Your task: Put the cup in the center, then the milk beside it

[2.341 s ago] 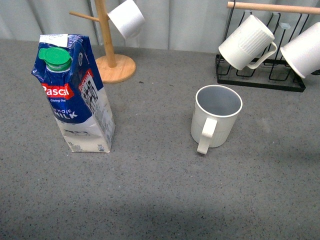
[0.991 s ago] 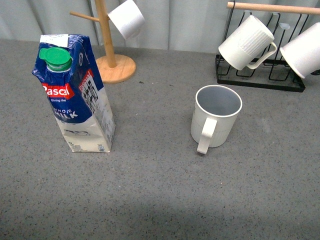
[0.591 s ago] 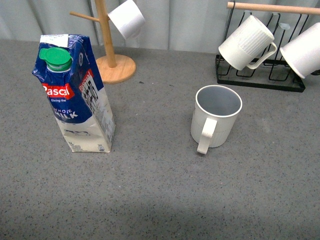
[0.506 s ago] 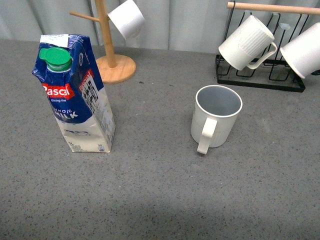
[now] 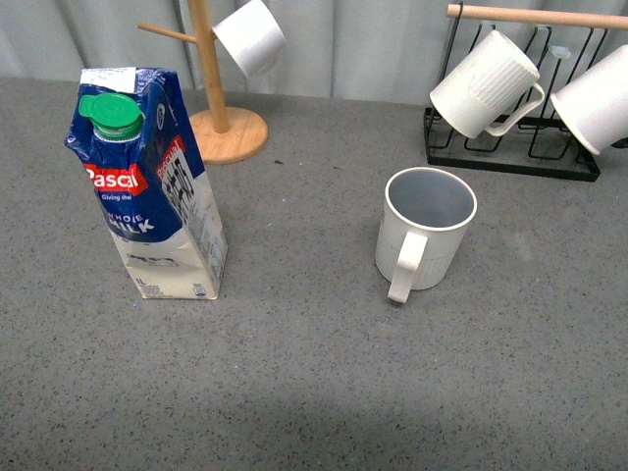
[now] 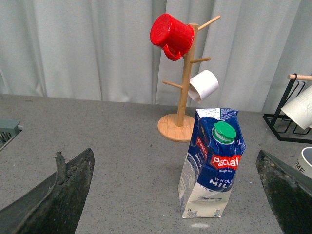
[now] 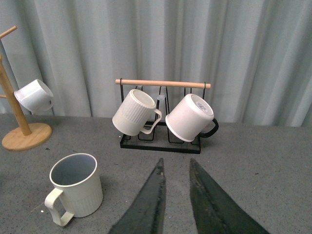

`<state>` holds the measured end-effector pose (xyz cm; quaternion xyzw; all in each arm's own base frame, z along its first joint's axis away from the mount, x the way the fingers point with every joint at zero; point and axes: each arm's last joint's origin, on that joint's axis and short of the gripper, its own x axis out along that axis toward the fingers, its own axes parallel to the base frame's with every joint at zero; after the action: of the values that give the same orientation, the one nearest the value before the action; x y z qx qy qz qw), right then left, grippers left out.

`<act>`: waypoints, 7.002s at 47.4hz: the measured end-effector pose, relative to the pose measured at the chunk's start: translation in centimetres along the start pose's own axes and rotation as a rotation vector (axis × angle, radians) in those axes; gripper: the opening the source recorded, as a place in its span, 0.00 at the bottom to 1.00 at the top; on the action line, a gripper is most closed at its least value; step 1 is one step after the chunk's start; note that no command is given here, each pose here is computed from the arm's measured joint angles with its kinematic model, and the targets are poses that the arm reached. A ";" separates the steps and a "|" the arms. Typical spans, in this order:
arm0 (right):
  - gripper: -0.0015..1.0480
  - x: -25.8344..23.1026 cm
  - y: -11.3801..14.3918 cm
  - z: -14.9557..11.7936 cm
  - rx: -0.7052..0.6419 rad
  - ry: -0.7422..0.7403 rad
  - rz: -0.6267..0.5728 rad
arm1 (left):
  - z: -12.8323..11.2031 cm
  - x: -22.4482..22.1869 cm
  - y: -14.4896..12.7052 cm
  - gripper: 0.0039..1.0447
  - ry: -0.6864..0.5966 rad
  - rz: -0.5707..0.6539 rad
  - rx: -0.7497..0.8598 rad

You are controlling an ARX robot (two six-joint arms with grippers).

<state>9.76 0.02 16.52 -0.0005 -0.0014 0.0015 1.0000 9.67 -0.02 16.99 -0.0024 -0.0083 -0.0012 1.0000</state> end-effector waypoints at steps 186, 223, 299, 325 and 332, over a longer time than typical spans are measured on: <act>0.91 0.0 0.0 0.0 0.001 -0.001 0.000 | -3.5 18.3 -16.6 0.05 0.268 -0.222 -0.083; 0.91 0.0 0.0 0.0 0.001 -0.001 0.000 | -5.9 19.4 -20.1 0.05 0.310 -0.255 -0.068; 0.91 0.0 0.0 0.0 0.001 -0.001 -0.001 | 0.0 11.9 -8.2 0.41 0.024 -0.011 -0.016; 0.91 0.0 0.0 0.0 0.001 -0.001 0.000 | -0.9 6.4 -2.3 0.04 0.030 -0.001 -0.001; 0.91 0.0 0.0 0.0 0.001 -0.001 0.000 | -0.8 5.5 -1.7 0.04 0.030 -0.004 -0.001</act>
<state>9.76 0.02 16.53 -0.0001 -0.0018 0.0015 1.0000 15.19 -1.76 16.26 -0.0030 0.0069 -0.0034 1.0000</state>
